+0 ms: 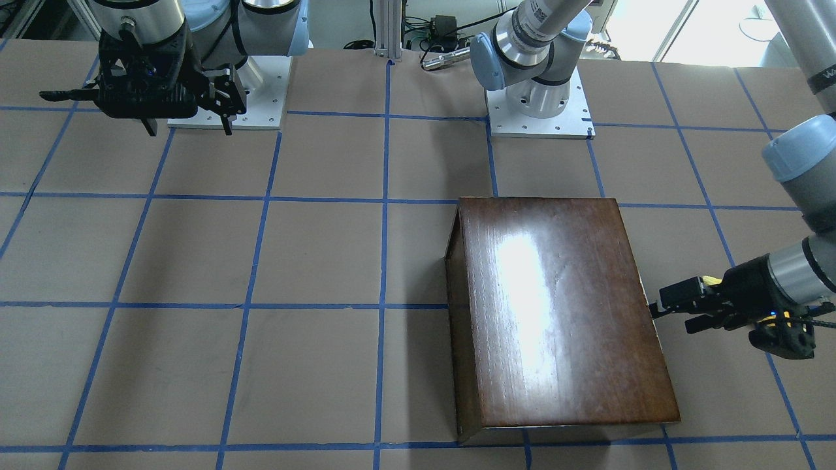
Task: Open drawer and put corn inside
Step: 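Lower the left gripper and hook the white drawer handle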
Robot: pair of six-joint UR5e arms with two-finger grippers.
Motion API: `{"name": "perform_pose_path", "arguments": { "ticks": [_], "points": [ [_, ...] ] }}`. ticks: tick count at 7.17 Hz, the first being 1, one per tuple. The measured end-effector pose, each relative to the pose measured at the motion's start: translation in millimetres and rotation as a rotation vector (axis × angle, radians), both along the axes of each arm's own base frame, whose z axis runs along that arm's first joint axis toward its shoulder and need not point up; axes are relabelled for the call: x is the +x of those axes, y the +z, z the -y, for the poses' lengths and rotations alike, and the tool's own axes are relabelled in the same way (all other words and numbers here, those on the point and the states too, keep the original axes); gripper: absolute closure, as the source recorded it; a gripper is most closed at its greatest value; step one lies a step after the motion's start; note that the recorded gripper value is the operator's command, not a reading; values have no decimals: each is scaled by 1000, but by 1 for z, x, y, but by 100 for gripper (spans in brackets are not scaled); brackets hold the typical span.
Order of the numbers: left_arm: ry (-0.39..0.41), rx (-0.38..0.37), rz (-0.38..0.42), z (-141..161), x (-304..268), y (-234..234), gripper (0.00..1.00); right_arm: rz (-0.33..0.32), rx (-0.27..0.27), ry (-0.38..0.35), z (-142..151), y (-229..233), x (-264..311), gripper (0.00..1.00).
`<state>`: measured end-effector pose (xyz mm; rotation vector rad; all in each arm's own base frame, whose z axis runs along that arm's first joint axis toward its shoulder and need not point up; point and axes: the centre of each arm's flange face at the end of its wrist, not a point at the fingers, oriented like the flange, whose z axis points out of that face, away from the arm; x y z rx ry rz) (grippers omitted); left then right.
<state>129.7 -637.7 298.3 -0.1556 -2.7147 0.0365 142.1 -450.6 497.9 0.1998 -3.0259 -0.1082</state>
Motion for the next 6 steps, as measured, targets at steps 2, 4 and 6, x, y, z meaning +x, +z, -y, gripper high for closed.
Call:
{"name": "perform_pose_path", "arguments": {
  "ticks": [2,4,6],
  "points": [
    [-13,2,-4,4,-6,-5,0,0,0,0,0,0,0,0],
    [-15,5,-4,6,-5,-10,0,0,0,0,0,0,0,0],
    [-13,19,-9,8,-4,-22,0,-1,0,0,0,0,0,0]
  ]
}}
